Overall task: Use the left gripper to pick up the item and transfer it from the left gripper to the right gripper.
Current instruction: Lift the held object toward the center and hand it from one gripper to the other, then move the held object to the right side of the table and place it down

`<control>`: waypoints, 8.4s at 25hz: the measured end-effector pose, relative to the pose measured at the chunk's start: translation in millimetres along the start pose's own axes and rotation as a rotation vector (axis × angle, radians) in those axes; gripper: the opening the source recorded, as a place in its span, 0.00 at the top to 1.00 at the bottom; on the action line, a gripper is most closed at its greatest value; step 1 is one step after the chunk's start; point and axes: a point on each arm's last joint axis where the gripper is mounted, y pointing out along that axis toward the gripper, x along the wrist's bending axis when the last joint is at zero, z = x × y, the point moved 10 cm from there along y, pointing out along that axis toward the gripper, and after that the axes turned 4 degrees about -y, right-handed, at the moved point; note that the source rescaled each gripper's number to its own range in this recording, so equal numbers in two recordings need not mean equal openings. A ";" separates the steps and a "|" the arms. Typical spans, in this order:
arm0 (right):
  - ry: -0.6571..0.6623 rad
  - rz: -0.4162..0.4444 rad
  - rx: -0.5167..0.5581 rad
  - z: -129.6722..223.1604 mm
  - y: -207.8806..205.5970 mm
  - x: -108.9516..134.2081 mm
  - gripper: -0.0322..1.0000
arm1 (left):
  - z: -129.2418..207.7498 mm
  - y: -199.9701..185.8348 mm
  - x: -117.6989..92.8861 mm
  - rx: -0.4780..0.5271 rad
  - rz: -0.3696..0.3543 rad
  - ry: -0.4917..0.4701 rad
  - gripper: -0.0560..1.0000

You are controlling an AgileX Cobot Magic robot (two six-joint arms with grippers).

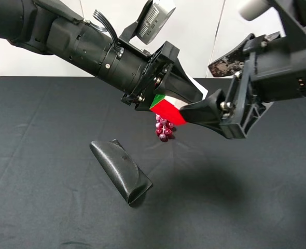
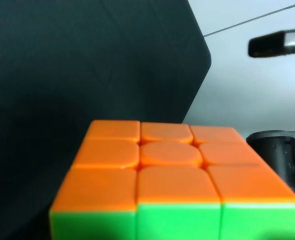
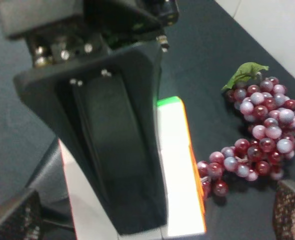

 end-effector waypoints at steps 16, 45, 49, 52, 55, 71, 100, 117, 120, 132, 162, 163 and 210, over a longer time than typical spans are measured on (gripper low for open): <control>-0.058 -0.052 0.035 0.8 54.7 18.7 0.00 | -0.3 0.0 -0.4 -0.002 0.002 -0.001 0.95; -0.062 -0.041 0.024 -1.6 55.2 16.6 0.97 | 1.5 0.8 2.3 0.007 -0.015 0.013 0.23; -0.062 -0.041 0.024 -1.6 55.2 16.6 0.97 | 1.4 0.8 2.9 0.006 -0.018 0.015 0.05; -0.062 -0.041 0.024 -1.6 55.2 16.6 0.97 | 1.5 0.8 3.0 0.007 -0.019 0.016 0.01; -0.062 -0.041 0.024 -1.4 55.2 16.7 0.97 | 0.6 -0.4 4.1 0.004 -0.020 0.013 0.01; -0.060 -0.041 0.023 -1.6 55.2 16.7 0.97 | -6.2 -67.6 -5.6 -0.055 -0.080 0.096 0.00; -0.006 -0.048 0.019 -2.7 55.1 18.0 0.97 | 112.5 -317.9 -28.4 -0.446 -1.021 0.221 0.00; 0.022 -0.047 0.019 -2.8 55.1 17.9 0.97 | 239.8 -278.4 38.1 -0.530 -0.970 0.186 0.00; 0.022 -0.047 0.019 -2.8 55.1 17.9 0.97 | 242.9 -277.3 38.7 -0.555 -0.960 0.198 0.01; 0.050 -0.048 0.019 -3.0 55.1 18.2 0.97 | 246.6 -254.9 46.8 -0.565 -0.878 0.209 0.03; 0.142 -0.086 0.076 7.0 54.1 26.3 0.97 | 248.4 -280.3 60.5 -0.790 -1.098 -0.114 0.03; 0.163 -0.092 0.087 8.8 53.9 27.7 0.97 | 248.6 -280.7 60.8 -0.793 -1.102 -0.120 0.03; 0.520 0.101 0.657 177.7 128.3 -90.9 0.97 | 250.7 -282.9 56.3 -0.839 -1.106 -0.088 0.03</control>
